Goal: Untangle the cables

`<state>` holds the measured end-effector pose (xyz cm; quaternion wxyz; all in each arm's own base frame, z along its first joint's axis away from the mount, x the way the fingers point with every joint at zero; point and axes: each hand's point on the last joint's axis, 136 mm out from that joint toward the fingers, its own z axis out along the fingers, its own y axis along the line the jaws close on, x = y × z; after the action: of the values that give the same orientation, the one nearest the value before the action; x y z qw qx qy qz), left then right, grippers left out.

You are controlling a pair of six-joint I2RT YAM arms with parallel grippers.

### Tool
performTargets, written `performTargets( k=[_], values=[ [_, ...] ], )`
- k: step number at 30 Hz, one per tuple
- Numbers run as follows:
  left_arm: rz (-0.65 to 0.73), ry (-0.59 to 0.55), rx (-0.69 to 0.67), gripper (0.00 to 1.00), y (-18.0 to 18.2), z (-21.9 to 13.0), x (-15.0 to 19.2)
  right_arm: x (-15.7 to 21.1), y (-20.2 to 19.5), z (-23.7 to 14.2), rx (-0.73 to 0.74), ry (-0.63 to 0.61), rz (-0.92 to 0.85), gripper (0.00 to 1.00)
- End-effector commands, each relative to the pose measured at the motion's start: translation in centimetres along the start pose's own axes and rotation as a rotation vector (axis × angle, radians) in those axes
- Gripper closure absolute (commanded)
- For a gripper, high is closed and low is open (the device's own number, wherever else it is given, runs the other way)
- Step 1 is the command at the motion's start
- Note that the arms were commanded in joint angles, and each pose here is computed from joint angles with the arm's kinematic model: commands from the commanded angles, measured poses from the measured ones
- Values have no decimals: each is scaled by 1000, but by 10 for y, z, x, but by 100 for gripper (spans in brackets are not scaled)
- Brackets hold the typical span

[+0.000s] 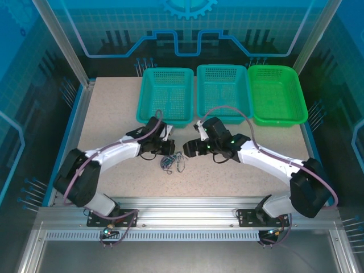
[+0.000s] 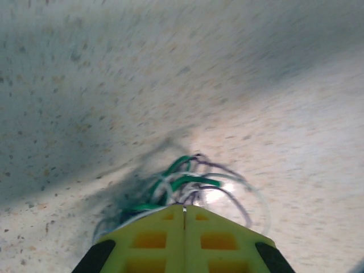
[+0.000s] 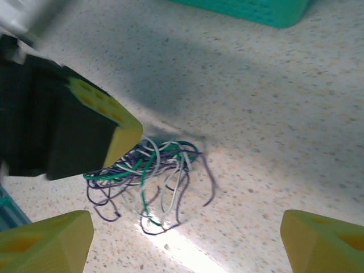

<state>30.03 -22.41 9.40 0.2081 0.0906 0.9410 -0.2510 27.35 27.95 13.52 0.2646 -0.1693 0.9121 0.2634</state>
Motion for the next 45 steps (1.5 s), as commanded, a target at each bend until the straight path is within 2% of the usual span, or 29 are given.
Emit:
performTargets(
  k=[1,5,10,12,13,15,18,23,26,30,32,34,36,37,40,43,45],
  values=[
    [-19,-121,159,100,-39,-30,-28,-6,31,17,-103,-26,12,9],
    [-37,-93,162,100,-43,-33,-29,-13,37,45,-137,-88,-61,7],
    [-77,-137,247,100,-60,-49,-37,-21,48,80,-186,-181,-96,9],
    [-84,-167,266,100,-66,-63,-43,-17,39,95,-94,-172,-104,17],
    [-82,-183,270,100,-68,-70,-45,-14,30,99,-36,-169,-100,28],
    [-84,-240,278,100,-70,-94,-54,-1,6,106,78,-149,-63,48],
    [-128,-369,280,100,-56,-142,-71,22,-34,106,194,-126,29,60],
    [-238,-667,202,100,-6,-237,-91,53,-90,91,310,-72,180,61],
    [-273,-745,137,100,12,-260,-89,61,-103,81,339,-49,201,59],
    [-336,-734,49,100,37,-247,-79,56,-106,71,345,-51,172,62],
    [-359,-717,-3,100,52,-235,-72,50,-105,65,337,-65,160,75],
    [-370,-672,-16,100,62,-214,-63,40,-103,57,316,-86,152,92],
    [-404,-604,23,100,70,-181,-52,27,-97,47,274,-108,121,100],
    [-401,-582,69,100,69,-166,-49,20,-93,43,254,-117,98,100],
    [-363,-503,204,86,59,-122,-33,0,-76,27,194,-129,-19,100],
    [-245,-417,190,75,44,-92,-21,-16,-55,12,120,-129,-107,100],
    [-162,-399,163,61,36,-83,-20,-26,-40,1,55,-128,-148,100]
  ],
)
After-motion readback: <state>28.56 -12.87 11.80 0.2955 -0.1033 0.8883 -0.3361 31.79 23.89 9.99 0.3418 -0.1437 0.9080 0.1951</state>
